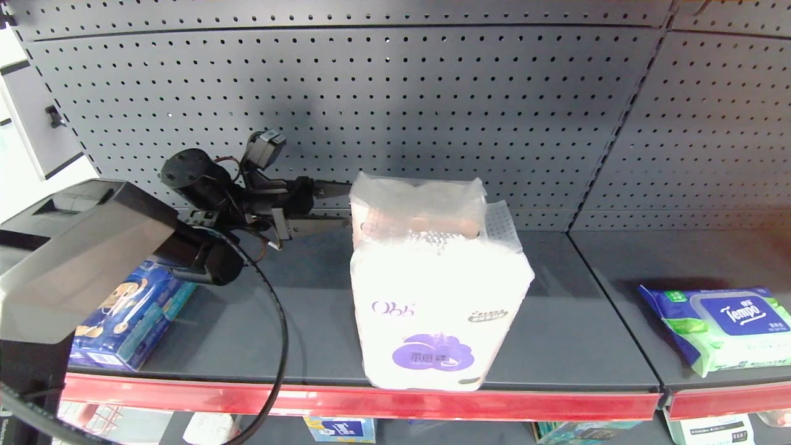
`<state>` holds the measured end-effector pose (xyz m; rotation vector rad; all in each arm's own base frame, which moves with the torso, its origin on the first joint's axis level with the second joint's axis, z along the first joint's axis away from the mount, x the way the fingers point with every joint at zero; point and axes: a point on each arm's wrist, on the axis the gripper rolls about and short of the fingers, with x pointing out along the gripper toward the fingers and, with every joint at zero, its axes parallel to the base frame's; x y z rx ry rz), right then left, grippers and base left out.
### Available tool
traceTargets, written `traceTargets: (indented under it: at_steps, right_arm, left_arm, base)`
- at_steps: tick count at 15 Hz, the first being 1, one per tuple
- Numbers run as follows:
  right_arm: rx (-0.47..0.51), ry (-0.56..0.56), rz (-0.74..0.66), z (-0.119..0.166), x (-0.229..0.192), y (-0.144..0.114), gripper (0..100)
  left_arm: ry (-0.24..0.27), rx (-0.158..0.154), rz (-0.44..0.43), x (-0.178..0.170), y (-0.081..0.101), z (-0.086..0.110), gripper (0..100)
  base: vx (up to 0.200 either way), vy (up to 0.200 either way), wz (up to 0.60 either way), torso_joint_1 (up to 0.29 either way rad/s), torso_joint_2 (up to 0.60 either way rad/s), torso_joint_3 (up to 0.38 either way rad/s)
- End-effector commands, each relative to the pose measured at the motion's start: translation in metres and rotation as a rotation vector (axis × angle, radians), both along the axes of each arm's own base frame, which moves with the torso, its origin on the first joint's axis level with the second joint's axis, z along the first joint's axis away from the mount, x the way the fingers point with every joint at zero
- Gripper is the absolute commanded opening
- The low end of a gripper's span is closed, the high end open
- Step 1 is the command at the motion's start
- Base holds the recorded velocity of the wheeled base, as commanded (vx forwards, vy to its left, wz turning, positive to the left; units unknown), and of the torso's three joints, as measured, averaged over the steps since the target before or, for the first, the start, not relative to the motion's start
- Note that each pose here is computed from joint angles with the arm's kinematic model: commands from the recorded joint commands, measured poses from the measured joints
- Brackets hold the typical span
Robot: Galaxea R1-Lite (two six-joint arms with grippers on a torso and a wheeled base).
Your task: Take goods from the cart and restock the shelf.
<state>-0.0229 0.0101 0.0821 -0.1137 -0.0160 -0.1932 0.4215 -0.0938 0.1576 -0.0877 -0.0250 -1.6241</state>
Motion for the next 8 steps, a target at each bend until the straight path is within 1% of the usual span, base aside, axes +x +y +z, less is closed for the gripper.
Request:
traceTargets:
  at_steps: [1, 3, 6, 8]
  right_arm:
    - [0.0, 0.001, 0.0, 0.0, 0.0, 0.0, 100]
    - [0.0, 0.001, 0.0, 0.0, 0.0, 0.0, 100]
    - [0.0, 0.001, 0.0, 0.0, 0.0, 0.0, 100]
    - [0.003, 0.0, 0.0, 0.0, 0.0, 0.0, 100]
  left_arm:
    - [-0.012, -0.002, 0.023, -0.012, 0.012, 0.015, 100]
    - [-0.011, -0.001, 0.041, -0.021, 0.021, 0.024, 100]
    - [0.016, -0.001, 0.083, -0.042, 0.038, 0.032, 100]
    - [0.023, -0.007, 0.126, -0.069, 0.052, 0.047, 100]
  base:
    - [0.0, 0.0, 0.0, 0.0, 0.0, 0.0]
    - [0.0, 0.0, 0.0, 0.0, 0.0, 0.0]
    - [0.0, 0.0, 0.0, 0.0, 0.0, 0.0]
    - [0.0, 0.0, 0.0, 0.0, 0.0, 0.0]
